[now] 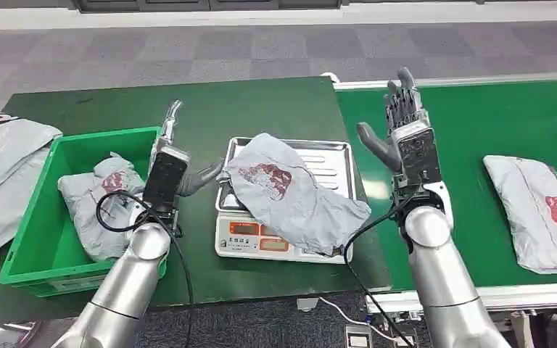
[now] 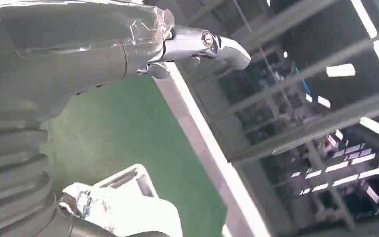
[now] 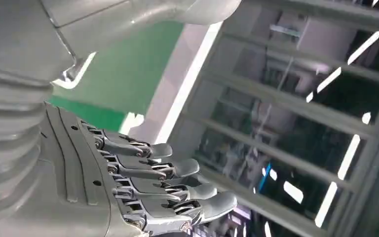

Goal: Moved the parcel from conveyor to table for the left to box.

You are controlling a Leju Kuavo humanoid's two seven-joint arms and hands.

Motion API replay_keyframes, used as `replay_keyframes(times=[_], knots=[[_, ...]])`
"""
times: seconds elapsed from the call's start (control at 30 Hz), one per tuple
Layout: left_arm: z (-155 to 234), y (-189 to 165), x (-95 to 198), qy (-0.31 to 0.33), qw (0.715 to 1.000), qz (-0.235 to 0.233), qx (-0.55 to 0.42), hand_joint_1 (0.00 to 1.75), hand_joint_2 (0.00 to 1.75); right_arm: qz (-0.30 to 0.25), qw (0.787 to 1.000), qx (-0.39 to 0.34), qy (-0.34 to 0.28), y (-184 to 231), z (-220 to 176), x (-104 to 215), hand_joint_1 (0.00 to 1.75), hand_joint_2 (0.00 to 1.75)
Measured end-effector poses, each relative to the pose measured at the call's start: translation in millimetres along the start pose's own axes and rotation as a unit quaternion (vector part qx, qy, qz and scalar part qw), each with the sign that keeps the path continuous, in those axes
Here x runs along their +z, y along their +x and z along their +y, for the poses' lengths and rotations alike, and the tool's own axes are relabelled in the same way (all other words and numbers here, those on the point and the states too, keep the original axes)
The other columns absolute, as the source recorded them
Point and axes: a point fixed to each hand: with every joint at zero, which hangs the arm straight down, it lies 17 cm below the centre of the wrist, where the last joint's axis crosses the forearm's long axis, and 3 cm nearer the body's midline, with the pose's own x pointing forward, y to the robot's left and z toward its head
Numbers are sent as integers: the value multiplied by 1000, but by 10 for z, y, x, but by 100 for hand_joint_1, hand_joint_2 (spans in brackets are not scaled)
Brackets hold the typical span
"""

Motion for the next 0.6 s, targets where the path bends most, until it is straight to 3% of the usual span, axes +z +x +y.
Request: replay_keyframes(times=[0.2, 0.33, 0.6], knots=[[-778, 233, -103, -132, 986, -51, -87, 0, 175, 4, 999, -3, -50, 24, -385, -211, 0, 175], [-1417, 236, -49, -237, 957, -63, -157, 0, 175, 9, 998, -12, -56, -62, -536, -318, 0, 175], [-1817, 161, 57, -303, 932, -59, -187, 0, 175, 18, 998, -7, -65, -150, -639, -409, 0, 175]])
